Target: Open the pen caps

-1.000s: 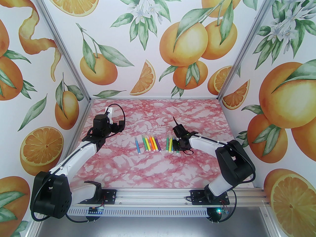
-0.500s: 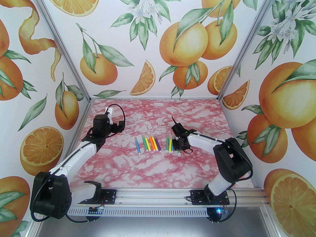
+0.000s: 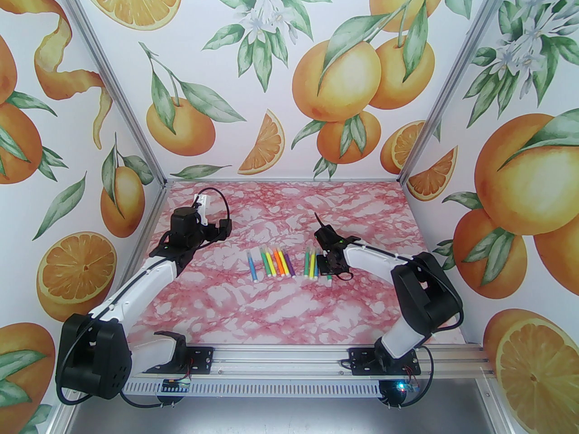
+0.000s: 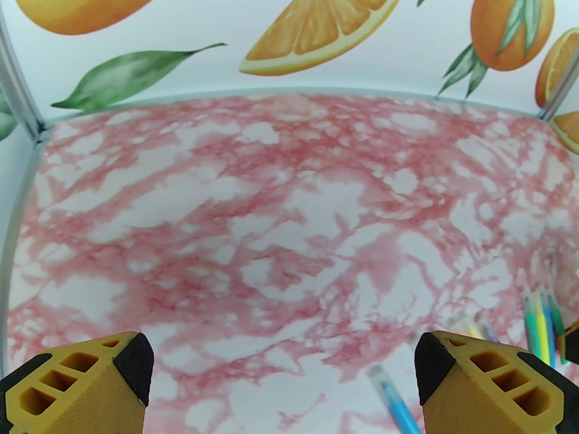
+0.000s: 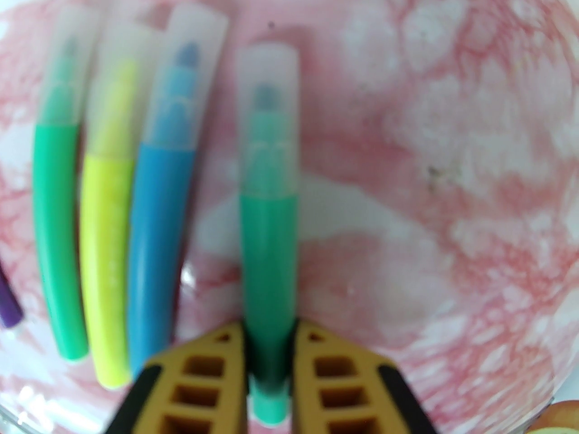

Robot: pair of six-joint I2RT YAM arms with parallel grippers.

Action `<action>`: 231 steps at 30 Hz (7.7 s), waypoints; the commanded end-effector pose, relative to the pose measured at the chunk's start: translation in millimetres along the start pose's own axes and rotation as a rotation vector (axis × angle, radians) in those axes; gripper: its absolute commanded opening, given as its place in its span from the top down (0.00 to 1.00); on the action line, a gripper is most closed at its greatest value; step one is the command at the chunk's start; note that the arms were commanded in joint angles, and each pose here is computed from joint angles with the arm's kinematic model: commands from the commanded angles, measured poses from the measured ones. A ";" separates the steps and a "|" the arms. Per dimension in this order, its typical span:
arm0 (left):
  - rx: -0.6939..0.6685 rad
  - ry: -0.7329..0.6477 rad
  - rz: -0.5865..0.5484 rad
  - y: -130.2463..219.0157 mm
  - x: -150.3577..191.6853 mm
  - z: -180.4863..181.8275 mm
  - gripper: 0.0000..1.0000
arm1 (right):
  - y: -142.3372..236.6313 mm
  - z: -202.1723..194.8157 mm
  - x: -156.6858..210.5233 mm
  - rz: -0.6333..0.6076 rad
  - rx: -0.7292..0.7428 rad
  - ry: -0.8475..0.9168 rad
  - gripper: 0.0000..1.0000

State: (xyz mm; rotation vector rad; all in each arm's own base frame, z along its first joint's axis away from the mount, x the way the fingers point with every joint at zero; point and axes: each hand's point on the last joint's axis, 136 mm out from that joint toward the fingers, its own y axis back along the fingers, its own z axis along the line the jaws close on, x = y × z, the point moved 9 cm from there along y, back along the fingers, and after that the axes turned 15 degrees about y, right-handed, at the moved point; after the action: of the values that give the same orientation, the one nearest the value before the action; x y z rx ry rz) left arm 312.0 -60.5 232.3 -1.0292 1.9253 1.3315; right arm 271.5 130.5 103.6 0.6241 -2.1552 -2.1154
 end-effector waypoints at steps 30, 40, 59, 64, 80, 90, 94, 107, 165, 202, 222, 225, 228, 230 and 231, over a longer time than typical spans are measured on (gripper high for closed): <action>0.554 0.267 0.243 -12.5 -5.7 -56.2 0.08 | 93.3 53.6 -55.3 -0.679 -0.466 0.365 0.98; 0.729 0.283 0.371 -15.1 1.0 -77.4 0.17 | 91.5 82.7 -64.7 -0.712 -0.565 0.455 0.98; 0.821 0.288 0.512 -32.9 13.4 -107.2 0.41 | 96.2 109.7 -71.4 -0.767 -0.649 0.516 0.99; 0.829 0.286 0.522 -34.3 13.5 -111.8 0.46 | 95.9 111.3 -71.8 -0.771 -0.655 0.521 0.99; 0.838 0.272 0.541 -33.7 15.0 -121.5 0.62 | 94.6 109.8 -69.4 -0.802 -0.645 0.505 1.00; 0.827 0.263 0.537 -32.8 15.5 -123.3 0.76 | 94.5 108.9 -66.5 -0.811 -0.643 0.503 1.00; 0.821 0.265 0.537 -33.6 16.3 -122.8 0.81 | 95.5 107.7 -65.4 -0.820 -0.635 0.500 0.98; 0.828 0.271 0.532 -34.6 14.2 -124.0 0.97 | 90.5 107.0 -63.0 -0.831 -0.629 0.491 0.56; 0.532 0.514 0.319 -50.3 -5.8 -73.4 1.00 | 53.5 106.6 -27.1 -0.617 -0.674 0.573 1.00; 0.190 0.318 0.242 -25.6 -29.9 -42.9 1.00 | 81.1 57.2 -7.6 -0.730 -0.439 0.402 1.00; -0.217 -0.001 0.464 -43.2 1.8 -2.1 1.00 | 79.7 -37.6 -32.8 -0.614 0.114 0.157 1.00; -0.255 -0.014 0.500 -53.9 8.3 3.0 1.00 | 73.7 -49.4 -36.4 -0.591 0.174 0.143 1.00; -0.267 -0.018 0.520 -62.8 13.4 6.0 1.00 | 67.5 -59.7 -40.4 -0.561 0.213 0.131 1.00; -0.280 -0.027 0.532 -68.8 17.1 8.6 1.00 | 63.3 -68.3 -43.0 -0.545 0.230 0.110 1.00; -0.290 -0.033 0.541 -71.3 19.2 10.2 1.00 | 61.8 -71.6 -43.9 -0.540 0.239 0.103 1.00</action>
State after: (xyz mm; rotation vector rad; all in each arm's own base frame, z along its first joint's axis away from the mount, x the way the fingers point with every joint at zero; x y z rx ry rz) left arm 355.0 -72.7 175.3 -0.6360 2.1615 1.9203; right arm 309.0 86.1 173.5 1.4658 -2.2967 -2.0482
